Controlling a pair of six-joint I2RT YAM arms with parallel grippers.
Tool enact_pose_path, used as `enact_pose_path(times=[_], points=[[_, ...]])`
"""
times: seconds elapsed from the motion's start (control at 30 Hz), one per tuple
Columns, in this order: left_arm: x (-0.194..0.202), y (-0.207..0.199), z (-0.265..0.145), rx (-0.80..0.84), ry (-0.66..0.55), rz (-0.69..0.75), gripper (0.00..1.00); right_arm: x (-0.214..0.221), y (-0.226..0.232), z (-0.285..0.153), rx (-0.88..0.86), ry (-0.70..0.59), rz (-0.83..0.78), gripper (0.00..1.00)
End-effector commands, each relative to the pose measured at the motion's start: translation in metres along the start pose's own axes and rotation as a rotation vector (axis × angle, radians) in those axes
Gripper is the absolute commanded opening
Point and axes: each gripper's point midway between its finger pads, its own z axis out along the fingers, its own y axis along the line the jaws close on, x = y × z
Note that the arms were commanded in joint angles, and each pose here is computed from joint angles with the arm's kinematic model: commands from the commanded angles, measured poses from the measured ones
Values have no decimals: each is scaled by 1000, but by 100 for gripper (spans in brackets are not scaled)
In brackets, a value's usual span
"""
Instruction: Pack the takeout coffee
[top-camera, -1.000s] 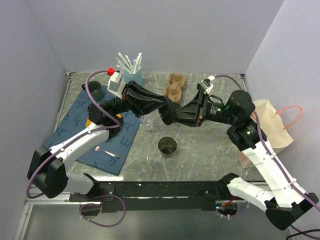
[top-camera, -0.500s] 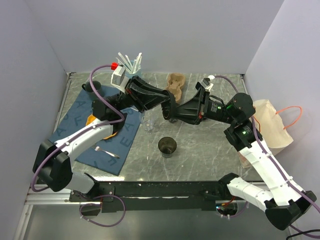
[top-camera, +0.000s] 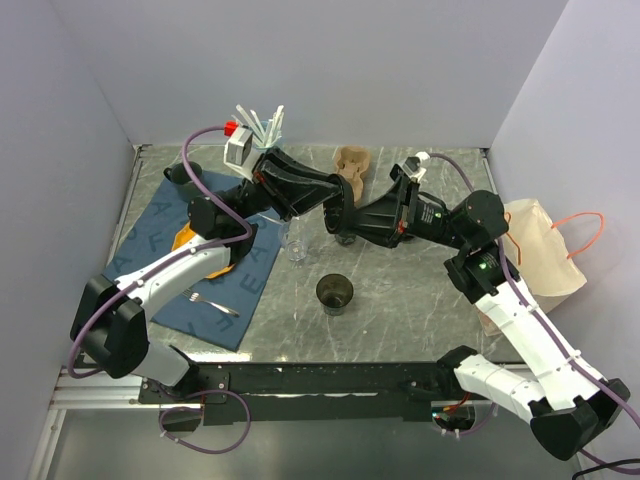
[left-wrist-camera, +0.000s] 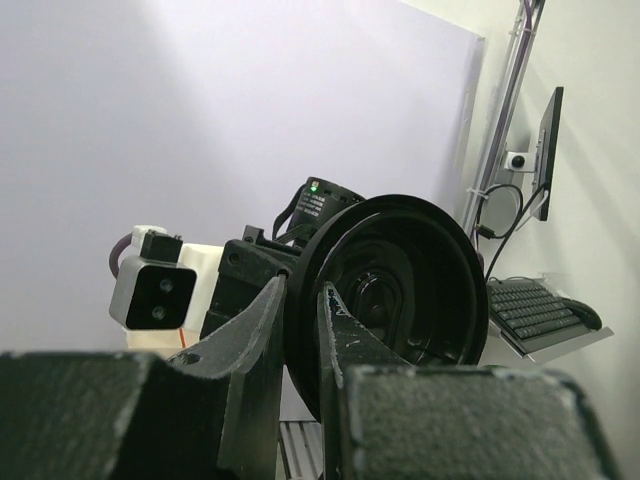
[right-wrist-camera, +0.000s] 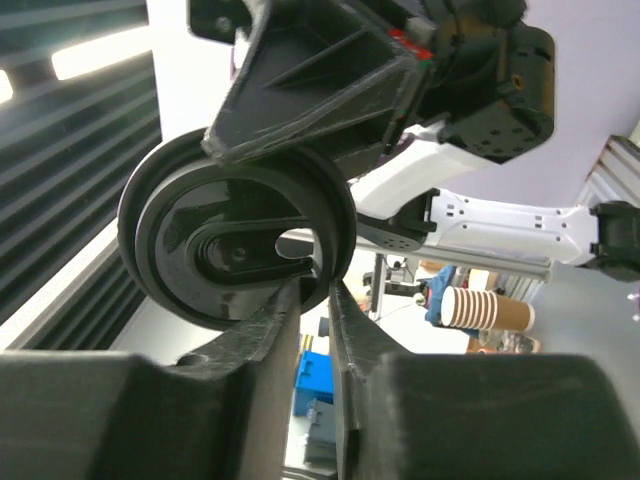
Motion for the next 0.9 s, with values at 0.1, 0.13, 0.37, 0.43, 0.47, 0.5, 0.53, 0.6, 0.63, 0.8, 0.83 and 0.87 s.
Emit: enact_pose_path(times=[0.1, 0.13, 0.37, 0.43, 0.47, 0.5, 0.53, 0.6, 0.63, 0.8, 0.83, 0.87], points=[[-40, -78, -3, 318, -212, 336, 1, 7, 32, -4, -137, -13, -136, 31], [-40, -78, -3, 318, -216, 331, 1, 5, 32, -4, -140, -23, -136, 31], [-37, -80, -2, 315, -228, 281, 1, -4, 36, 2, -175, -37, -151, 31], [-37, -82, -2, 318, -229, 279, 1, -5, 37, 2, -184, -39, -145, 35], [-36, -81, -1, 317, -227, 276, 1, -7, 37, 3, -186, -43, -138, 36], [-36, -81, -2, 316, -227, 275, 1, -7, 39, 3, -196, -45, -140, 37], [-36, -80, -1, 316, -227, 273, 1, -8, 39, 3, -200, -46, -126, 36], [-34, -79, -2, 314, -222, 271, 1, -8, 41, 3, -211, -47, -126, 28], [-32, -78, -2, 312, -219, 268, 1, -9, 41, 3, -213, -46, -124, 24], [-30, -75, -3, 305, -216, 276, 1, -6, 41, 1, -205, -42, -113, 5], [-30, -74, -2, 303, -217, 278, 1, -5, 40, 1, -199, -45, -110, 3], [-31, -74, -2, 303, -221, 279, 1, -5, 39, 1, -192, -44, -110, 1]])
